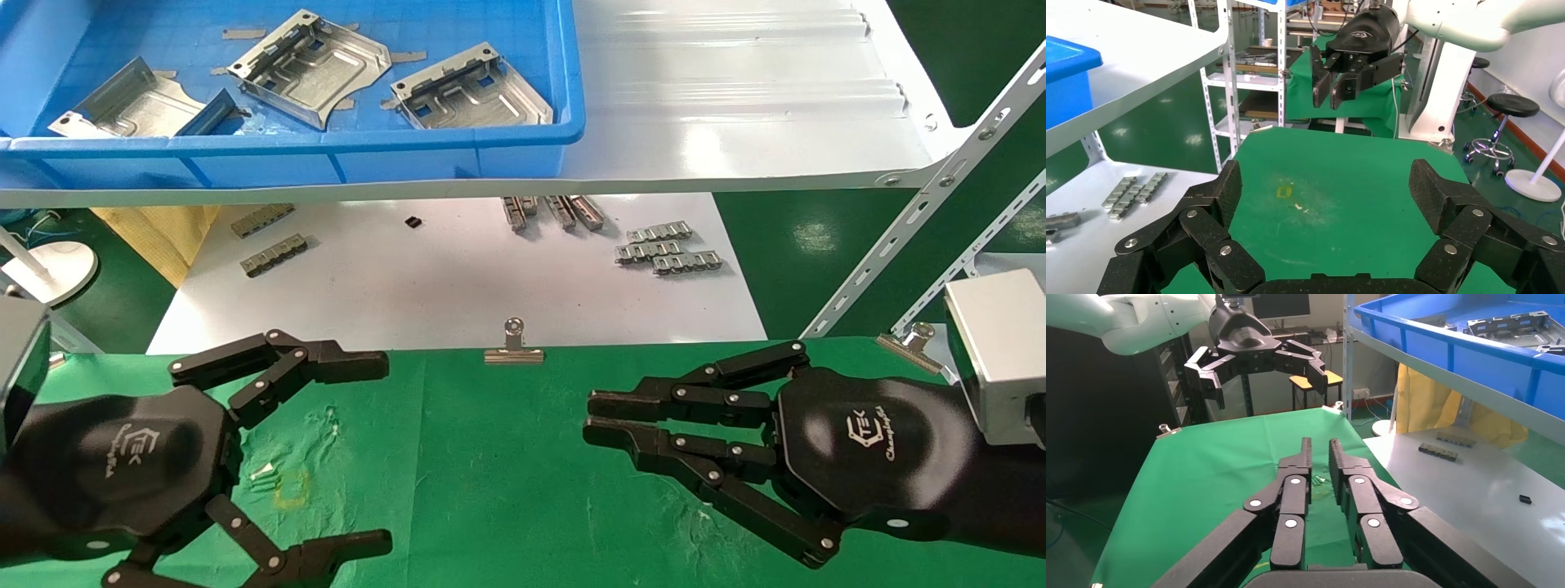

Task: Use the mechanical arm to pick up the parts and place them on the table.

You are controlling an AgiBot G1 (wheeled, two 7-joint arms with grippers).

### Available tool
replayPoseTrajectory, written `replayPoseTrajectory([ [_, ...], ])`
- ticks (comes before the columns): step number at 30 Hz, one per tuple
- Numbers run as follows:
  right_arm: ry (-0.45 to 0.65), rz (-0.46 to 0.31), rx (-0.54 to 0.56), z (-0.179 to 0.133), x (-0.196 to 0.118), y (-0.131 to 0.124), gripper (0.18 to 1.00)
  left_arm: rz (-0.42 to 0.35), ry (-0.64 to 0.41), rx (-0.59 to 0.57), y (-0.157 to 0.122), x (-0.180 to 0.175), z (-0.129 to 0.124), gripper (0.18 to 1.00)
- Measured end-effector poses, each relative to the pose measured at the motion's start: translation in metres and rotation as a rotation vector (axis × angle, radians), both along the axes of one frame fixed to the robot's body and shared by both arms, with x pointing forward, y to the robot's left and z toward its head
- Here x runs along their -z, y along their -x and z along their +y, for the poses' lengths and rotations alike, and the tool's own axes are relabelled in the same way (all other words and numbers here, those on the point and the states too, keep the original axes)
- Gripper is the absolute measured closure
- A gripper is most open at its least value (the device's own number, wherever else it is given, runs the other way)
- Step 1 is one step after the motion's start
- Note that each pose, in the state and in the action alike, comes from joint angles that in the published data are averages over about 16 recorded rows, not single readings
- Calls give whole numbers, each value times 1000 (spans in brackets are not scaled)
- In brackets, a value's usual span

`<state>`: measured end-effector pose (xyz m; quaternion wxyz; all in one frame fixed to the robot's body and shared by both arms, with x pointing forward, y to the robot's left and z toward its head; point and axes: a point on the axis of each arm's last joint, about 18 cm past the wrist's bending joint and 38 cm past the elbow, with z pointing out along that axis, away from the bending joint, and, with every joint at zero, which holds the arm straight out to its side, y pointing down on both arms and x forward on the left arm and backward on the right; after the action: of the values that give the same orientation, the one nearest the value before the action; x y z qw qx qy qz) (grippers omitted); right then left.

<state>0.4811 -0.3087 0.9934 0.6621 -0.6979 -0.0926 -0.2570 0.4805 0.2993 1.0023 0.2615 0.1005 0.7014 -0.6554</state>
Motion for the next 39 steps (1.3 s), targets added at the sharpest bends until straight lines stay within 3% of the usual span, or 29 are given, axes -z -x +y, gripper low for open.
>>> replayPoseTrajectory([
  [8, 0, 0, 0, 0, 0, 0, 948, -90, 53, -116, -37, -56, -3, 183],
  [15, 0, 0, 0, 0, 0, 0, 980, -176, 155, -308, -99, -141, -3, 183],
  [22, 0, 0, 0, 0, 0, 0, 987, -186, 224, -533, -160, -202, -2, 183],
  [29, 0, 0, 0, 0, 0, 0, 987, -138, 227, -720, -196, -219, 6, 183],
  [39, 0, 0, 0, 0, 0, 0, 985, -37, 169, -830, -206, -209, 27, 188],
])
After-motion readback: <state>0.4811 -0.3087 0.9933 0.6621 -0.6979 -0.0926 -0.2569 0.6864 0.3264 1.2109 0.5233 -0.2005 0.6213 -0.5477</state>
